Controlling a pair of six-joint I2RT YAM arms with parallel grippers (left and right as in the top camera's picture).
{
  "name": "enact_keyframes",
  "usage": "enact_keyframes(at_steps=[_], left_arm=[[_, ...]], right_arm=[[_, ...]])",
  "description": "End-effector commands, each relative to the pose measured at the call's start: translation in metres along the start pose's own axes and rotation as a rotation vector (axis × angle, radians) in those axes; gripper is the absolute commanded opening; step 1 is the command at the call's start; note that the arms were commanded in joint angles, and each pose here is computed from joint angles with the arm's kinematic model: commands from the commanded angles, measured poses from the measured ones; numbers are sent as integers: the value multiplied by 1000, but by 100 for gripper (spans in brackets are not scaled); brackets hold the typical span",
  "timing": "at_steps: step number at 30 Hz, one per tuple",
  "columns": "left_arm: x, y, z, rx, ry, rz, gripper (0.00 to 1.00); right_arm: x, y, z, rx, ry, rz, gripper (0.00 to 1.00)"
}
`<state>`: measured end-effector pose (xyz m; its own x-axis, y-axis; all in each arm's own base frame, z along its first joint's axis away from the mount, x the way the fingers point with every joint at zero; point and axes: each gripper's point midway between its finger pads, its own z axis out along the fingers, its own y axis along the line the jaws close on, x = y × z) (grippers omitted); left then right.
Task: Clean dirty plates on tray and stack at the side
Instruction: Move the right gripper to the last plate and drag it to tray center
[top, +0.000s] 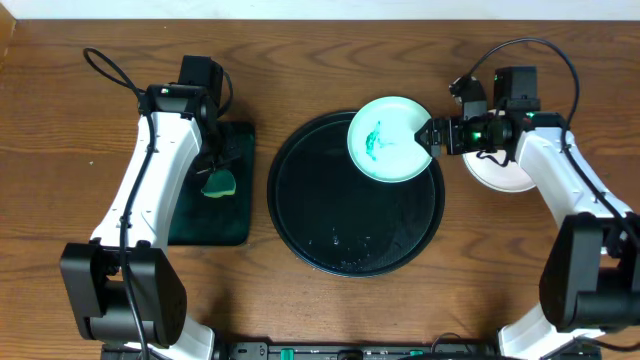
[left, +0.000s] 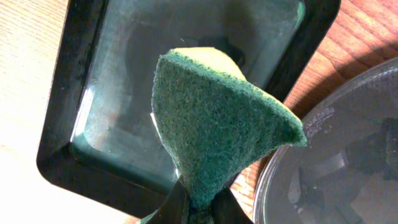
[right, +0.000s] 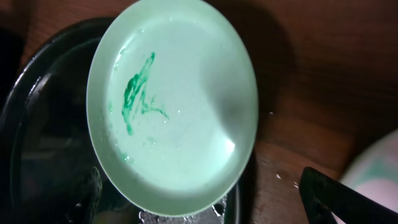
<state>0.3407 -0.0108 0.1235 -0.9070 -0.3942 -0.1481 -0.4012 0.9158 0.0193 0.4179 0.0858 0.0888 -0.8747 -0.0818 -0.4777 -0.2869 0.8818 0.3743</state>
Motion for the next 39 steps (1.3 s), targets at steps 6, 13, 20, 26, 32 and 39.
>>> enact_keyframes(at_steps=[6,13,20,26,32,39], left_arm=[[1,3,3,-11,9,15,7],[1,3,3,-11,10,15,7],[1,3,3,-12,10,15,7],[1,3,3,-11,10,15,7],[2,3,3,-12,12,15,8],[2,3,3,-13,14,15,7]], right_arm=[[10,-8,27,-39,37,55,99],[7,-13,43,-44,23,89,86],[4,-8,60,-58,9,123,68],[1,-6,63,-62,1,121,47],[1,-14,63,-17,-1,166,12],[5,-8,63,-50,17,190,1]])
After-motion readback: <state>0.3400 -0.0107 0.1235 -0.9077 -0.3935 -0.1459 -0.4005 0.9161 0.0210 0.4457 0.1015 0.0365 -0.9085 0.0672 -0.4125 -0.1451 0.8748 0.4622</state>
